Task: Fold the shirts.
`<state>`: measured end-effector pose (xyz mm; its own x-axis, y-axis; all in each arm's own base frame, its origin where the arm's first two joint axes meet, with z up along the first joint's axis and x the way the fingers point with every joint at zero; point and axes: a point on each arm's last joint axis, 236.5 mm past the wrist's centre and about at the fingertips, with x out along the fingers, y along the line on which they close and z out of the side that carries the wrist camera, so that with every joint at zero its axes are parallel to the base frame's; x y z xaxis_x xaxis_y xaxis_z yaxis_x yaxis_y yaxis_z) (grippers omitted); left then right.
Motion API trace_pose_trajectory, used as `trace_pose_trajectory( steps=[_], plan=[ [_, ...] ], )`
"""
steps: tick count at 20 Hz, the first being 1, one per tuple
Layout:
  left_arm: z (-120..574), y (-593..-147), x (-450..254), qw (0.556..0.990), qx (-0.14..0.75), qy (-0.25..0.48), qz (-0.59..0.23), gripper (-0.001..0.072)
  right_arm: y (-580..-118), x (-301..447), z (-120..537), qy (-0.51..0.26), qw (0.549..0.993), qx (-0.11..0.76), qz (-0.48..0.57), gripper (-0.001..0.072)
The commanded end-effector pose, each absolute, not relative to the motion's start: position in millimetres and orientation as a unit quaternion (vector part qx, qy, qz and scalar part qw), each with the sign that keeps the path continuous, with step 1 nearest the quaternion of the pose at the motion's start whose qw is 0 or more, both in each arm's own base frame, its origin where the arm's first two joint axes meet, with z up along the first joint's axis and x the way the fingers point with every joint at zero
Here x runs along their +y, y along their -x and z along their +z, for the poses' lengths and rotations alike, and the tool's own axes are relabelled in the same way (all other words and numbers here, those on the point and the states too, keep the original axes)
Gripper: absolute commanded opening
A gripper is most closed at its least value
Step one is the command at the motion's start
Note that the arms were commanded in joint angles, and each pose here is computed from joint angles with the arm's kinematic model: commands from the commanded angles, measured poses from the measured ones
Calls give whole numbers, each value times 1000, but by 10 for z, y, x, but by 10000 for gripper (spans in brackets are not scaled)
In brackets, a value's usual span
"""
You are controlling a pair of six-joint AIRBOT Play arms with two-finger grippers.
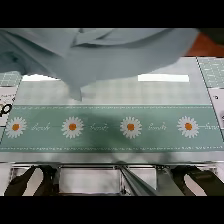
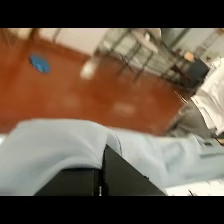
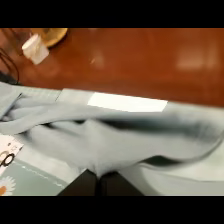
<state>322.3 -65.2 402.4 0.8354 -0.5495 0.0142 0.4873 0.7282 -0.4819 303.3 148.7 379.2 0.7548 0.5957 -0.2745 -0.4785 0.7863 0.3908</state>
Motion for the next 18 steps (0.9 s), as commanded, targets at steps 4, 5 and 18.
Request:
trace_pose_trajectory(
  steps=[4, 5, 18],
  plan=[
    [4943, -2098, -1122, 962, -54, 74, -257, 12, -1791, 913, 4427, -68, 975, 75, 197, 25],
    [4915, -1980, -1178, 964, -46, 60, -255, 12, -1670, 827, 4432, -68, 979, 69, 180, 25],
    [3048, -2618, -1327, 905, 240, 132, -327, 12, -2033, 688, 3297, -86, 959, 235, 131, 25]
  ],
)
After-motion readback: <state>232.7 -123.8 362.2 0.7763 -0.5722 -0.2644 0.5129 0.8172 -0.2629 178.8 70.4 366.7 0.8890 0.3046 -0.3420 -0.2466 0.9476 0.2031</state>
